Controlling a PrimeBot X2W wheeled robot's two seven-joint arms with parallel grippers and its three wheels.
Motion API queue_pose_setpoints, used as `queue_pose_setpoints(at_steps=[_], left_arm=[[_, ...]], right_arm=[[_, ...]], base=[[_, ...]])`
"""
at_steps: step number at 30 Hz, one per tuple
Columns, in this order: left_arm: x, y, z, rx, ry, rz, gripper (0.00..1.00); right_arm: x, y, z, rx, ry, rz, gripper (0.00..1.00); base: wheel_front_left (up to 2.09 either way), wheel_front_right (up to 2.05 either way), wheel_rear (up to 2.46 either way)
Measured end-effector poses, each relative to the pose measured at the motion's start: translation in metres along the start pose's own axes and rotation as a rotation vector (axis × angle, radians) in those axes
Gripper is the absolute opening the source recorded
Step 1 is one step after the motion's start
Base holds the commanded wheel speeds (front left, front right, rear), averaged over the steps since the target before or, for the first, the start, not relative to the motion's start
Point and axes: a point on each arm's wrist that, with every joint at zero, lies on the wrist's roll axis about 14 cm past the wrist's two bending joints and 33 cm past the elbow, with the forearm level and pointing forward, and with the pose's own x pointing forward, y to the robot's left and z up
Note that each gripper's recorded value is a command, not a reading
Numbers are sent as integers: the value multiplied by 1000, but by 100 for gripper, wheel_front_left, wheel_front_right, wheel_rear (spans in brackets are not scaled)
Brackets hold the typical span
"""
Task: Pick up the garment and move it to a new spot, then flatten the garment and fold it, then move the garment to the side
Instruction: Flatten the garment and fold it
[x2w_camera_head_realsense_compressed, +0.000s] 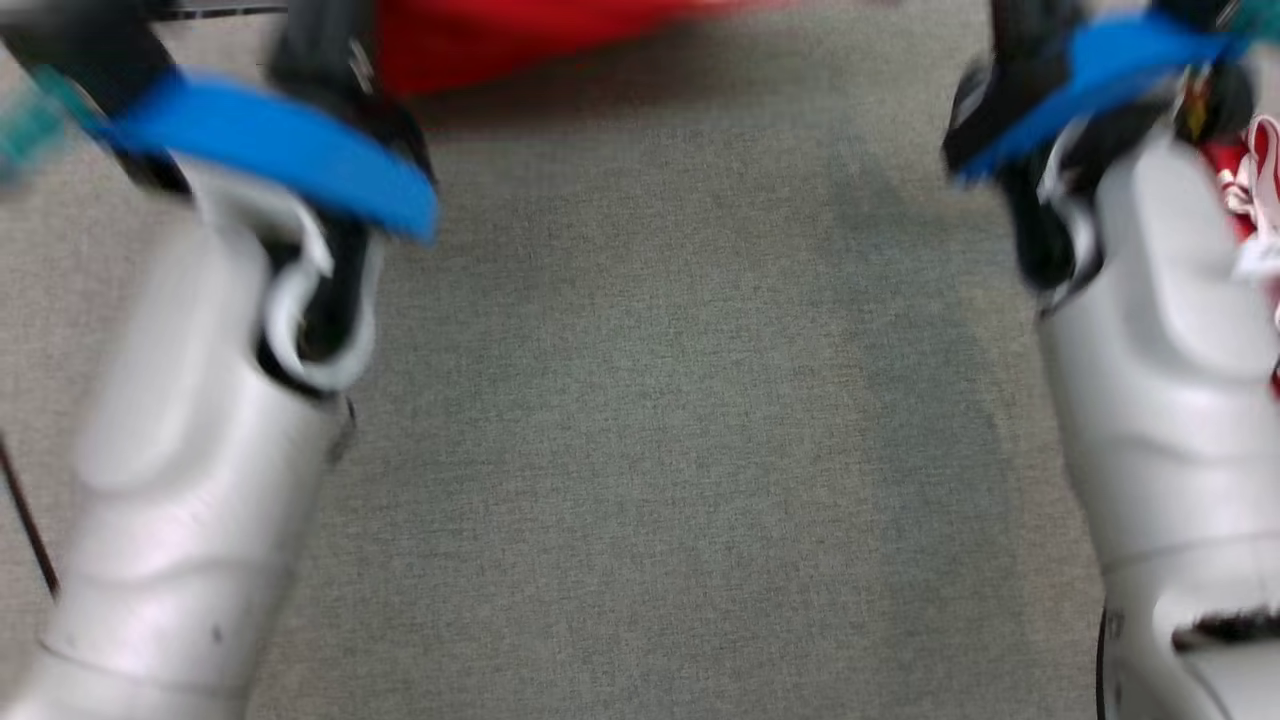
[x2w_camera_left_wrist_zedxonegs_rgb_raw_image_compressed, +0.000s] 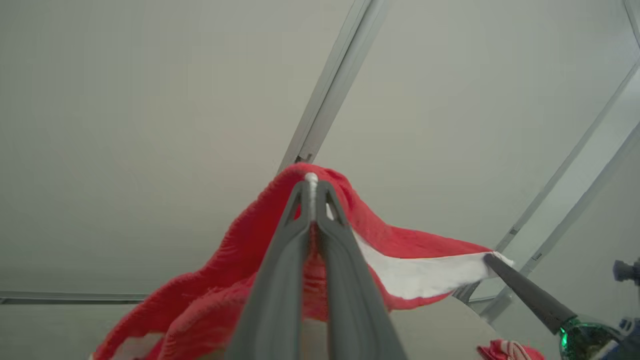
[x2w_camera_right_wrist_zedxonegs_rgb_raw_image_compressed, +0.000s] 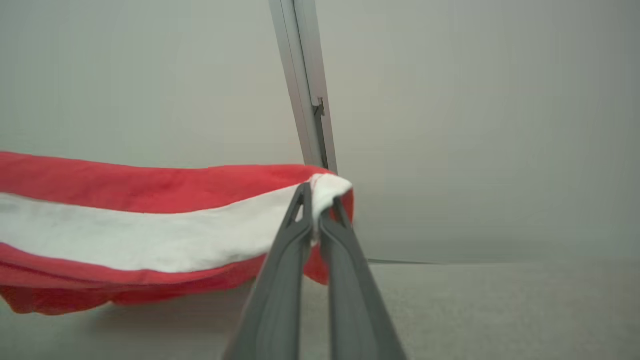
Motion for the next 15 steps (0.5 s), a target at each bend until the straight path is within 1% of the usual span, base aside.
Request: queue_pose_setpoints(at_steps=[3, 6, 8, 11, 13, 15], left_arm=[[-35, 5, -44, 8, 89, 21, 0], [-77, 8, -84, -20, 198, 60, 0], [-103, 5, -100, -28, 262, 76, 0], [-139, 2, -113, -54, 327, 105, 0], [-160, 2, -114, -36, 359, 113, 0], [-178, 0, -115, -45, 385, 122, 0]], right_arm=[[-31, -9, -55, 39, 167, -31, 0], [-65, -11, -93, 46, 301, -39, 0], [-87, -13, -109, 34, 374, -36, 0], [-119, -16, -126, 25, 477, -31, 0], [-138, -21, -132, 11, 527, -30, 0], [-154, -27, -132, -7, 556, -31, 0]], base=[[0, 0, 0], [0, 0, 0], [0, 0, 0], [0, 0, 0], [0, 0, 0], [0, 0, 0]])
